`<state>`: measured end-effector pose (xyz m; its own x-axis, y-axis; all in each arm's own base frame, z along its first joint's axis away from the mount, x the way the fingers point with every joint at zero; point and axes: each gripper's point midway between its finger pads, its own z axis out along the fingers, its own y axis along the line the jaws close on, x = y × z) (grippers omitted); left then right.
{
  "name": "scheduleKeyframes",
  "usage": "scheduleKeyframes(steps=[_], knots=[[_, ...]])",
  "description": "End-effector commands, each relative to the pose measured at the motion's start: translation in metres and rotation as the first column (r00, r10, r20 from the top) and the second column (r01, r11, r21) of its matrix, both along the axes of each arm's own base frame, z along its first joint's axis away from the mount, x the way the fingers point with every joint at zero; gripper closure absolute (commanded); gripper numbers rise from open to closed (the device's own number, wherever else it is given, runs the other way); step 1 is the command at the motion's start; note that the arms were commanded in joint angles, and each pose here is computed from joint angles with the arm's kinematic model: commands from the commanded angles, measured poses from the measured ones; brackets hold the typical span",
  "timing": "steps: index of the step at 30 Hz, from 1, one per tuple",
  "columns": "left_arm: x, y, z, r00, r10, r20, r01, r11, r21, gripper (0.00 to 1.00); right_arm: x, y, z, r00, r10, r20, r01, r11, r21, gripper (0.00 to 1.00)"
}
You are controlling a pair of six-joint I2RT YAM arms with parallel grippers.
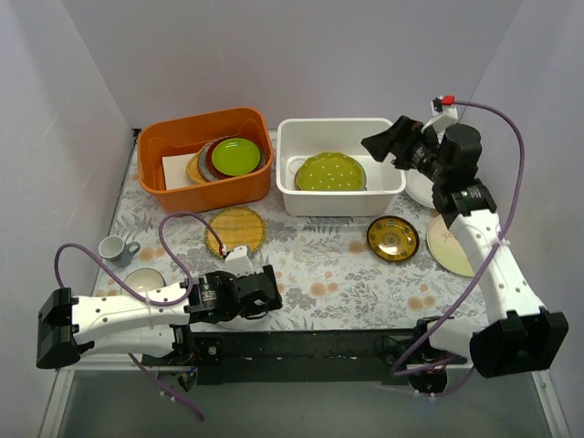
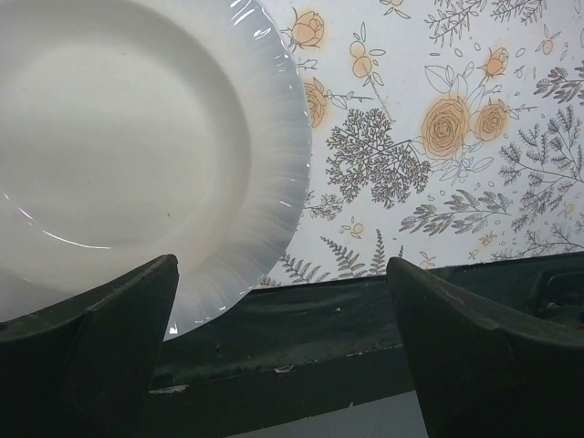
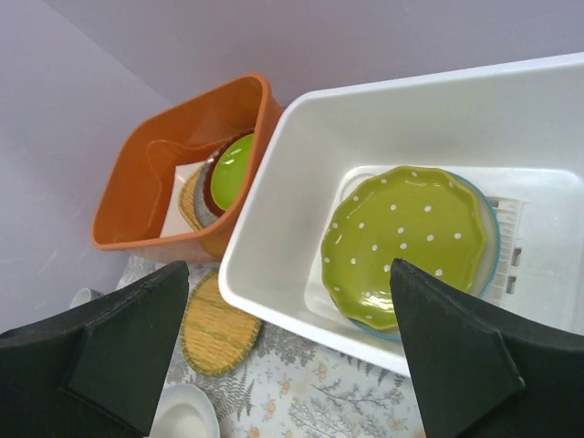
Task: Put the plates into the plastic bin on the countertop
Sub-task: Move the plate to the center of the board.
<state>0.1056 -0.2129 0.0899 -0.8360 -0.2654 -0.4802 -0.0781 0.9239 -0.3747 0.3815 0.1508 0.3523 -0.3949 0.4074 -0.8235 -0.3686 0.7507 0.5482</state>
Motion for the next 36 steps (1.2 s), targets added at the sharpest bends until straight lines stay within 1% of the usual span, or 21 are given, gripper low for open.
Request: scheduleKeyframes(steps=[1,2,4,9,11,12,13,16,18,19,21,23,24,25,28,30,33,36], knots=[[0.000,-0.005,0.009,0.997,0.076,-0.031,-0.078,0.995,-0.070,0.02,-0.021,-0.017,0.013,0.992,-0.098,0.077,0.089,0.990,0.110,0.02],[0.000,-0.003,0.007,0.996,0.077,-0.033,-0.079,0.995,-0.065,0.02,-0.034,-0.022,0.024,0.987,-0.120,0.108,0.104,0.985,0.136,0.02],[-0.001,-0.003,0.007,0.997,0.074,-0.034,-0.076,0.995,-0.068,0.02,-0.040,-0.034,0.012,0.979,-0.185,0.082,0.170,0.972,0.163,0.02],[-0.003,0.001,0.005,0.996,0.079,-0.039,-0.082,0.994,-0.073,0.02,-0.066,-0.060,0.000,0.959,-0.278,0.045,0.270,0.952,0.143,0.02],[-0.003,0.002,0.005,0.996,0.081,-0.039,-0.084,0.993,-0.079,0.02,-0.071,-0.078,-0.007,0.927,-0.374,0.018,0.367,0.918,0.153,0.02],[-0.003,0.002,0.004,0.996,0.081,-0.039,-0.084,0.993,-0.077,0.02,-0.074,-0.086,-0.018,0.910,-0.415,-0.022,0.414,0.901,0.129,0.02],[-0.003,0.003,0.004,0.996,0.080,-0.038,-0.083,0.994,-0.078,0.02,-0.074,-0.096,-0.023,0.885,-0.464,-0.035,0.465,0.878,0.115,0.02],[-0.004,0.001,0.004,0.996,0.078,-0.039,-0.081,0.993,-0.086,0.02,-0.078,-0.109,-0.051,0.850,-0.515,-0.112,0.524,0.849,0.072,0.02],[-0.004,0.001,0.003,0.996,0.078,-0.041,-0.081,0.993,-0.083,0.02,-0.079,-0.109,-0.072,0.854,-0.499,-0.148,0.510,0.859,0.048,0.02],[-0.004,0.002,0.003,0.996,0.079,-0.042,-0.082,0.993,-0.083,0.02,-0.079,-0.107,-0.079,0.867,-0.470,-0.164,0.483,0.874,0.052,0.02],[-0.004,0.002,0.002,0.996,0.077,-0.043,-0.080,0.993,-0.082,0.02,-0.079,-0.100,-0.105,0.877,-0.421,-0.230,0.441,0.897,0.037,0.04],[-0.005,0.004,0.000,0.996,0.077,-0.048,-0.080,0.994,-0.076,0.02,-0.077,-0.105,-0.123,0.877,-0.380,-0.296,0.412,0.909,0.055,0.05],[-0.006,0.004,0.000,0.996,0.077,-0.049,-0.081,0.993,-0.081,0.02,-0.078,-0.113,-0.140,0.859,-0.384,-0.338,0.425,0.903,0.056,0.05],[-0.006,0.004,0.000,0.996,0.076,-0.050,-0.080,0.993,-0.083,0.02,-0.079,-0.108,-0.145,0.871,-0.336,-0.358,0.388,0.918,0.082,0.05],[-0.007,0.006,-0.002,0.996,0.078,-0.052,-0.082,0.993,-0.085,0.02,-0.084,-0.122,-0.175,0.840,-0.333,-0.429,0.407,0.909,0.090,0.05],[-0.007,0.006,-0.004,0.996,0.076,-0.054,-0.081,0.993,-0.089,0.02,-0.087,-0.131,-0.185,0.825,-0.344,-0.449,0.423,0.902,0.085,0.05],[-0.008,0.004,-0.005,0.996,0.072,-0.057,-0.078,0.992,-0.102,0.02,-0.095,-0.148,-0.200,0.786,-0.394,-0.476,0.465,0.885,0.034,0.04],[-0.008,0.002,-0.005,0.996,0.067,-0.057,-0.073,0.992,-0.103,0.02,-0.105,-0.170,-0.218,0.724,-0.474,-0.501,0.539,0.842,-0.018,0.04]])
